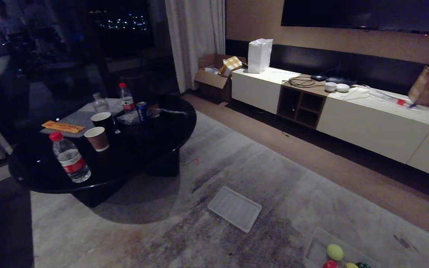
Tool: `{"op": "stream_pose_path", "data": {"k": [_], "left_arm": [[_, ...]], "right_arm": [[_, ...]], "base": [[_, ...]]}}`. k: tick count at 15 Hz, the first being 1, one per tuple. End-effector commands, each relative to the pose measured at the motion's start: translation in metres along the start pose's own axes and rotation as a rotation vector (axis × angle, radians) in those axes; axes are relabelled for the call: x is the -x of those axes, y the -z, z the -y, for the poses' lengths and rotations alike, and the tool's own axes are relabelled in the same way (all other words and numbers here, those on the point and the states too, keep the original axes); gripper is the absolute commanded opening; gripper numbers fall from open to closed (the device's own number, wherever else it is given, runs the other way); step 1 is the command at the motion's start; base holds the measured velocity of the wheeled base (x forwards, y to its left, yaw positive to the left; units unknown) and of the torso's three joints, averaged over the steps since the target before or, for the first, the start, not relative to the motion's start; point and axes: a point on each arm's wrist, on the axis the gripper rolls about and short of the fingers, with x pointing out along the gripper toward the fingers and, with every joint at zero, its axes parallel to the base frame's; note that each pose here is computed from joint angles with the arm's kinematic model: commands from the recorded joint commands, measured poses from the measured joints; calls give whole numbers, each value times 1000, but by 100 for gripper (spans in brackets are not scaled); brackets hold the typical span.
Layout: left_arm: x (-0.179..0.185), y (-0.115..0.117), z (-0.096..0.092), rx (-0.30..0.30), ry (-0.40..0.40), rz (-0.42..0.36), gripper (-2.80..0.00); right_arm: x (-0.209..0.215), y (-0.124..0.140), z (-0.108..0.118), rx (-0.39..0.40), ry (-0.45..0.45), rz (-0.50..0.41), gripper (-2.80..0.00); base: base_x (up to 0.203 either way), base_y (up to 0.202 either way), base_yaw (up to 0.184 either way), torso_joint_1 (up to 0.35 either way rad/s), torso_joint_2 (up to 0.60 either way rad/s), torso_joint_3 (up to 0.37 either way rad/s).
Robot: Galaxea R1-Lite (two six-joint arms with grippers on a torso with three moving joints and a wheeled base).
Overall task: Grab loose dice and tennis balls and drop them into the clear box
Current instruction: Put the toys in the box
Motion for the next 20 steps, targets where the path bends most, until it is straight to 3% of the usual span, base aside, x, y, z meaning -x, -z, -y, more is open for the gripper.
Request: {"op": "stream_pose_path", "data": {"k": [1,6,20], "left_arm": [[0,0,0,1,0,-4,-280],[0,0,0,3,-2,-4,-280],[0,0,0,4,-2,-4,-280]], "right_arm": [[0,0,0,0,-1,-2,-280],[0,0,0,0,-1,-1,-280],[0,0,0,0,-1,-2,-280]], "base": [[1,7,-162,4,5,2],[1,9,-145,2,4,1],[0,0,0,0,0,-29]]}}
